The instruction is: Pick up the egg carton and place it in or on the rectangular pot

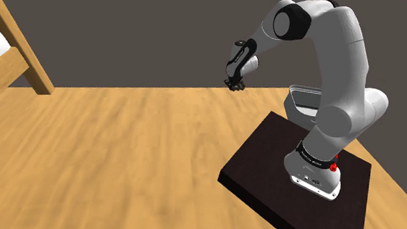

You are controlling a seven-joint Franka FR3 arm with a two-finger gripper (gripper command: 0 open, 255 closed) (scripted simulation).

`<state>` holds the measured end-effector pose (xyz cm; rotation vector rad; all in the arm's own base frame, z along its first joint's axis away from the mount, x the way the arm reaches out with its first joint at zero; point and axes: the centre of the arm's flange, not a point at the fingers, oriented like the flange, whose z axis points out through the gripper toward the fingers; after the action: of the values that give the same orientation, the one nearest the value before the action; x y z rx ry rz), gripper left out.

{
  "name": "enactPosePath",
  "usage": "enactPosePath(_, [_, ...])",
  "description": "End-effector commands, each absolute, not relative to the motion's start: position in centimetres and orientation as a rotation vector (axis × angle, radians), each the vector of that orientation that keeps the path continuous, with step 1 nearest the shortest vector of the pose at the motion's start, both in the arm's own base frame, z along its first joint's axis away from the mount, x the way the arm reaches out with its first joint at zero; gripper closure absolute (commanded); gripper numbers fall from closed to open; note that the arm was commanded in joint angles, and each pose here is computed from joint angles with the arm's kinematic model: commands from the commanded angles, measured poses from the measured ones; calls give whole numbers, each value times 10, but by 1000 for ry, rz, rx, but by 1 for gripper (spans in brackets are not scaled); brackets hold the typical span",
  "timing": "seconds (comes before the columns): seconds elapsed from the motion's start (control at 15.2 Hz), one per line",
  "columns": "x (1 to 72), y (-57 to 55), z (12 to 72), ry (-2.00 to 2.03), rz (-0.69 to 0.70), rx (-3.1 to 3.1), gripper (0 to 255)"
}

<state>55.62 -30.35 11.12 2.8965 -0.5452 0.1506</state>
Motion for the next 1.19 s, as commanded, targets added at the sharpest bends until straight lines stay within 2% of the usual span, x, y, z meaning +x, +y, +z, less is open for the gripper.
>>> enactPosePath(0.0, [556,-304,123,-546,153,2896,255])
enactPosePath(1.12, [556,-304,213,-546,153,2896,255])
